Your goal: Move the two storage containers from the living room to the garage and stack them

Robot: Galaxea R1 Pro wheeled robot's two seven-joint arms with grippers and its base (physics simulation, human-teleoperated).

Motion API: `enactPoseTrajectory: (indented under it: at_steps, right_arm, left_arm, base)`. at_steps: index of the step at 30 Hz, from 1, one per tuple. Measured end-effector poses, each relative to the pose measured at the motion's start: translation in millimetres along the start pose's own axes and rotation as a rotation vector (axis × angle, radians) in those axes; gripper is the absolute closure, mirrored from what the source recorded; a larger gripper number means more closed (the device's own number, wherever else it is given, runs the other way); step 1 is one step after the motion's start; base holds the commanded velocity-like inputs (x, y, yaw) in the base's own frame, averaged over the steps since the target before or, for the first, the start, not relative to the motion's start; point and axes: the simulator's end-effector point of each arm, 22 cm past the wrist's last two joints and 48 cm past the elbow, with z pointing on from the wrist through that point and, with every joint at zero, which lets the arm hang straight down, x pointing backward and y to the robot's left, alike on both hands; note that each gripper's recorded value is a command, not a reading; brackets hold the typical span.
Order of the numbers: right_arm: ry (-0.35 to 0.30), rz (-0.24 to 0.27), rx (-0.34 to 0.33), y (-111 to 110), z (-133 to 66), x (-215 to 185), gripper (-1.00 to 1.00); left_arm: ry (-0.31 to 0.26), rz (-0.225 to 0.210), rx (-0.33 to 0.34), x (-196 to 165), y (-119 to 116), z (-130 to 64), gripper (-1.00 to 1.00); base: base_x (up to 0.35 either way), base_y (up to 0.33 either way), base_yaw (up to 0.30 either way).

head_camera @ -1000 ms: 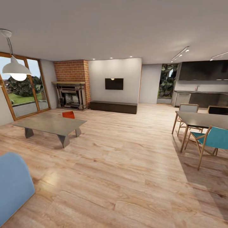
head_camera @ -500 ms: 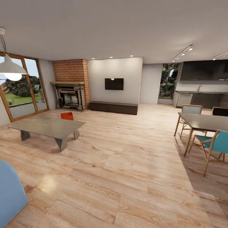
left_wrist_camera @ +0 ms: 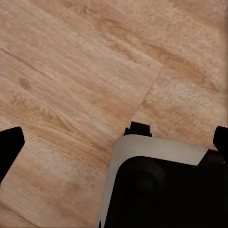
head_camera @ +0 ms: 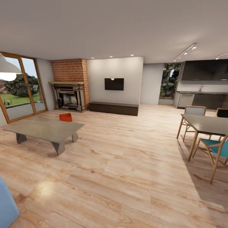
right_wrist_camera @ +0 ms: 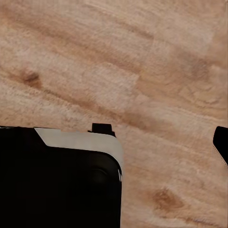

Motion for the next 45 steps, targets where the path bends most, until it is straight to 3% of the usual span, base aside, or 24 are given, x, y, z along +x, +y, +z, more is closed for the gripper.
enactPoseTrajectory:
  at_steps: [45]
  right_arm:
    - [0.0, 0.0, 0.0, 0.0, 0.0, 0.0, -1.0]
  left_arm:
    - [0.0, 0.0, 0.0, -0.1, 0.0, 0.0, -1.0]
  base:
    - [0.321, 0.0, 0.0]
